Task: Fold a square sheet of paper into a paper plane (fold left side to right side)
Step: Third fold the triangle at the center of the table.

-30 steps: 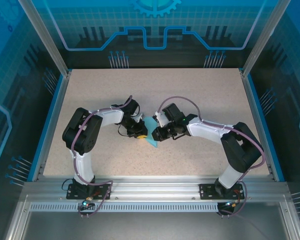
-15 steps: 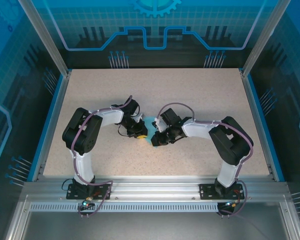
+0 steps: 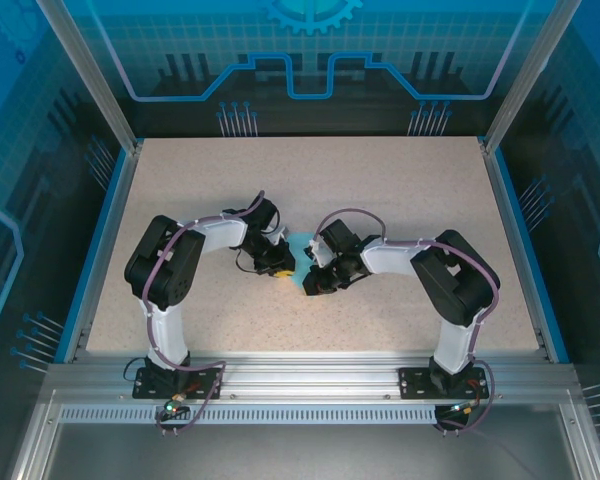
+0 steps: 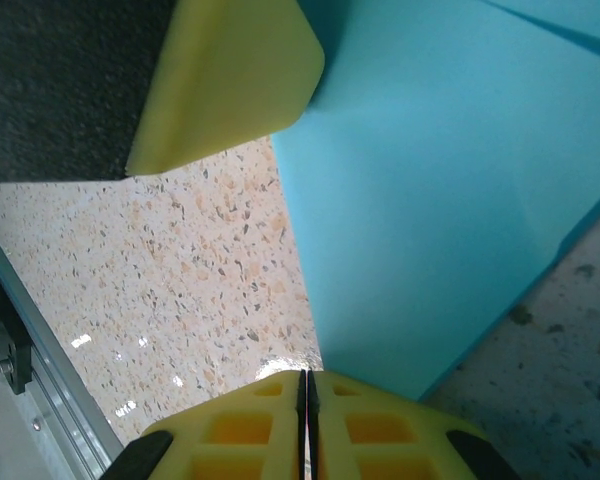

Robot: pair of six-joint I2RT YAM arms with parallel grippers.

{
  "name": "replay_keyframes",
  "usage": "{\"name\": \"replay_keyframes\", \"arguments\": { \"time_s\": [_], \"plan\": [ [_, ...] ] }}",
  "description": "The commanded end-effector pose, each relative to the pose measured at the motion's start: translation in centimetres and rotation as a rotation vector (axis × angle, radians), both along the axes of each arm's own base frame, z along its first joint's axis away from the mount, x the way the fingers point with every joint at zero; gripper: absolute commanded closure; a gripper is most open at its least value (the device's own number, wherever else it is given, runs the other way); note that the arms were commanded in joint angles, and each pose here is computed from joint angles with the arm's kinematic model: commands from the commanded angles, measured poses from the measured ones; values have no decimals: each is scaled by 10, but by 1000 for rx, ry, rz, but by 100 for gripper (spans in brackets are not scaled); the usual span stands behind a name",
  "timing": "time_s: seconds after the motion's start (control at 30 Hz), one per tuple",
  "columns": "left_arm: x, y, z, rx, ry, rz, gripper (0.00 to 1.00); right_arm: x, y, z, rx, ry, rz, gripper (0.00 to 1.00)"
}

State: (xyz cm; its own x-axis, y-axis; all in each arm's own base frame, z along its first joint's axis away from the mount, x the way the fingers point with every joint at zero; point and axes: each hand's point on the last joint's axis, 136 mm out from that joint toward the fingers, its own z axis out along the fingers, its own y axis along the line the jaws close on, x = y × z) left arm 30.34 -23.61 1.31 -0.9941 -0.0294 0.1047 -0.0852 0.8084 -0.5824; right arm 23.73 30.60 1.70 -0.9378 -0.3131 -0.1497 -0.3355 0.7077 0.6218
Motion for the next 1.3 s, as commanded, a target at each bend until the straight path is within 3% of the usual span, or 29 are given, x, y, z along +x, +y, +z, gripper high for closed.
{"name": "replay_keyframes", "arguments": {
  "time_s": [0.0,0.77,1.07,1.27],
  "plan": [
    [-15,11,-15,71,46,-14,86,-7,2,-4,-19,43,7,88],
    [-14,14,-18,90,46,-11,86,-38,-22,-16,-87,114,12,93],
    [-12,12,-15,81,41,-7,87,-16,2,48,65,-4,7,94],
    [-12,12,-15,76,39,-5,86,3,11,36,36,2,-35,95]
  ]
}}
